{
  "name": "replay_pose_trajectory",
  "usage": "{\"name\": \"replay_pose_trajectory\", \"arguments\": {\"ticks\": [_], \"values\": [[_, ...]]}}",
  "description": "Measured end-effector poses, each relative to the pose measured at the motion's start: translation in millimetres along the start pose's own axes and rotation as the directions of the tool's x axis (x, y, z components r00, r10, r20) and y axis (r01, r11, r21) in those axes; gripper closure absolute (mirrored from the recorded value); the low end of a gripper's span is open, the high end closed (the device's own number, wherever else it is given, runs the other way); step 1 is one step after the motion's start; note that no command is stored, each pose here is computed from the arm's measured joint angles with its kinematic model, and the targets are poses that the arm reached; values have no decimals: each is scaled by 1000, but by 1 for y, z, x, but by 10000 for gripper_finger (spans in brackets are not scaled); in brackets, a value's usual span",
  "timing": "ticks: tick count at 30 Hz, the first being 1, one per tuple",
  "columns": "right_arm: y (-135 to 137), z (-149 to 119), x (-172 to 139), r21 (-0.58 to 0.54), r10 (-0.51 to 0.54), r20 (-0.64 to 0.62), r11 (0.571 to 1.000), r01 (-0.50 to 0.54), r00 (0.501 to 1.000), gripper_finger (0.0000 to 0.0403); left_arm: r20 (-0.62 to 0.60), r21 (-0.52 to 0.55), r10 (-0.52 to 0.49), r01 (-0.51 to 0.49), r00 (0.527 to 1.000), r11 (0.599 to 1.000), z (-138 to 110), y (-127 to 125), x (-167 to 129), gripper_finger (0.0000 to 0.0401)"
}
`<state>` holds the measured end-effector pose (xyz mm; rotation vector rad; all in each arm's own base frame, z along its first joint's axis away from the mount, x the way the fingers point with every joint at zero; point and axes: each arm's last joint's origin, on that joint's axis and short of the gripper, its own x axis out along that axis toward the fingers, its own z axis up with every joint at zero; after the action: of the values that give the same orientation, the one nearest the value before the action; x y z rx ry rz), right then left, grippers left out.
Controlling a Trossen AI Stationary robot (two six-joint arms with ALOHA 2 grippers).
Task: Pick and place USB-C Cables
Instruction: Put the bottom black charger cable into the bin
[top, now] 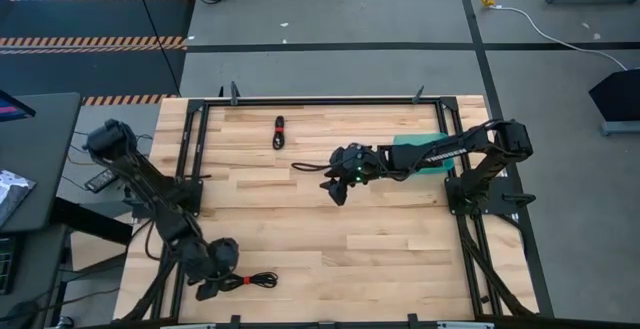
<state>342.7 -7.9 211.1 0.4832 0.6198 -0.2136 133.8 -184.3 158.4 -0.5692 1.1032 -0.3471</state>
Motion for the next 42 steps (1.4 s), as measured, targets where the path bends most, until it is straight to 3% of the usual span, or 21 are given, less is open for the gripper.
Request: {"name": "replay_pose_trajectory", "arguments": {"ticks": [5, 25, 42], "values": [[6, -4, 0, -14, 19, -13, 1000, -19, 1000, 190, -45, 6, 129, -129, 991, 992, -5, 13, 6, 209], [5, -3, 0, -20, 16, -10, 1000, -16, 1000, 190, -20, -25, 163, -164, 986, 986, -5, 15, 7, 209], [5, -3, 0, -20, 18, -10, 1000, -18, 1000, 190, -62, -21, 289, -291, 955, 956, -12, 26, 21, 210]]}}
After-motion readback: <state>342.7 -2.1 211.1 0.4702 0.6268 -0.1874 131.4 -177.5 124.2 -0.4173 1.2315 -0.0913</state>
